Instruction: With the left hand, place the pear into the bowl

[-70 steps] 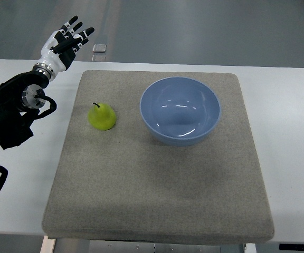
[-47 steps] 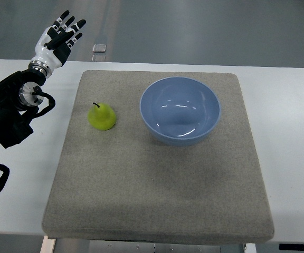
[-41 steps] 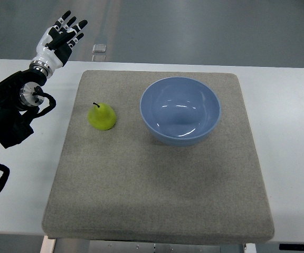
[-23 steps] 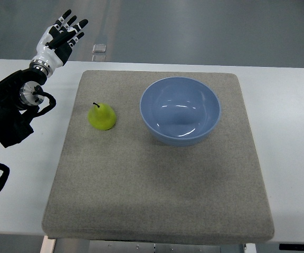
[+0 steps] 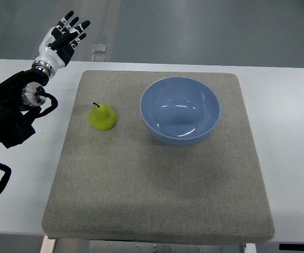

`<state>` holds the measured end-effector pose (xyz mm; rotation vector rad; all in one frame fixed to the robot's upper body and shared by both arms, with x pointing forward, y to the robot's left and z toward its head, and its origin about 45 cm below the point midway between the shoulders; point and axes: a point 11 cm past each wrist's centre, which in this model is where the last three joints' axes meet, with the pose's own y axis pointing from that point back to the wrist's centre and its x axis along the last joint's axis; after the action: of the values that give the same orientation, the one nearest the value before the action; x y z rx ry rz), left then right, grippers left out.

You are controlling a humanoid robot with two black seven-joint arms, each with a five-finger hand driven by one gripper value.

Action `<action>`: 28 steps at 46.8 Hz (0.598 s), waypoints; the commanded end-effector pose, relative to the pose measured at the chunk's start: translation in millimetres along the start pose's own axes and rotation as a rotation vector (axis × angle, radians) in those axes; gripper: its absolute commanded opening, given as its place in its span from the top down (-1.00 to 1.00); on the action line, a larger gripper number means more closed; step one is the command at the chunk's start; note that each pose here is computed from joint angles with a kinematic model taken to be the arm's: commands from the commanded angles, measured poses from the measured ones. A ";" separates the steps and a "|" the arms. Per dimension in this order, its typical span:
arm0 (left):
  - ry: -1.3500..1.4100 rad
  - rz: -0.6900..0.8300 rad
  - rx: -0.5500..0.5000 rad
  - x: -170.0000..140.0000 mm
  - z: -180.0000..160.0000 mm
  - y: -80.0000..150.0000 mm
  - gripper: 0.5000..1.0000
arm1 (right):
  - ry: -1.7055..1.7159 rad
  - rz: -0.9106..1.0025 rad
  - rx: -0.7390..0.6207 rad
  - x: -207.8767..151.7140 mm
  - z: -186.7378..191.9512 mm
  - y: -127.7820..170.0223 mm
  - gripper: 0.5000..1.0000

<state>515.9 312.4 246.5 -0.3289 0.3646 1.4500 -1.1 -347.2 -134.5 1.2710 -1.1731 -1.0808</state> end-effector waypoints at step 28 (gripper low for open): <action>-0.082 -0.084 0.051 -20.2 -5.3 -2.3 -0.97 | 0.000 0.000 0.000 0.0 0.0 0.0 -0.70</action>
<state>515.5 302.5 248.4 -0.2767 0.3376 1.4013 -1.1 -347.2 -134.5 1.2710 -1.1731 -1.0808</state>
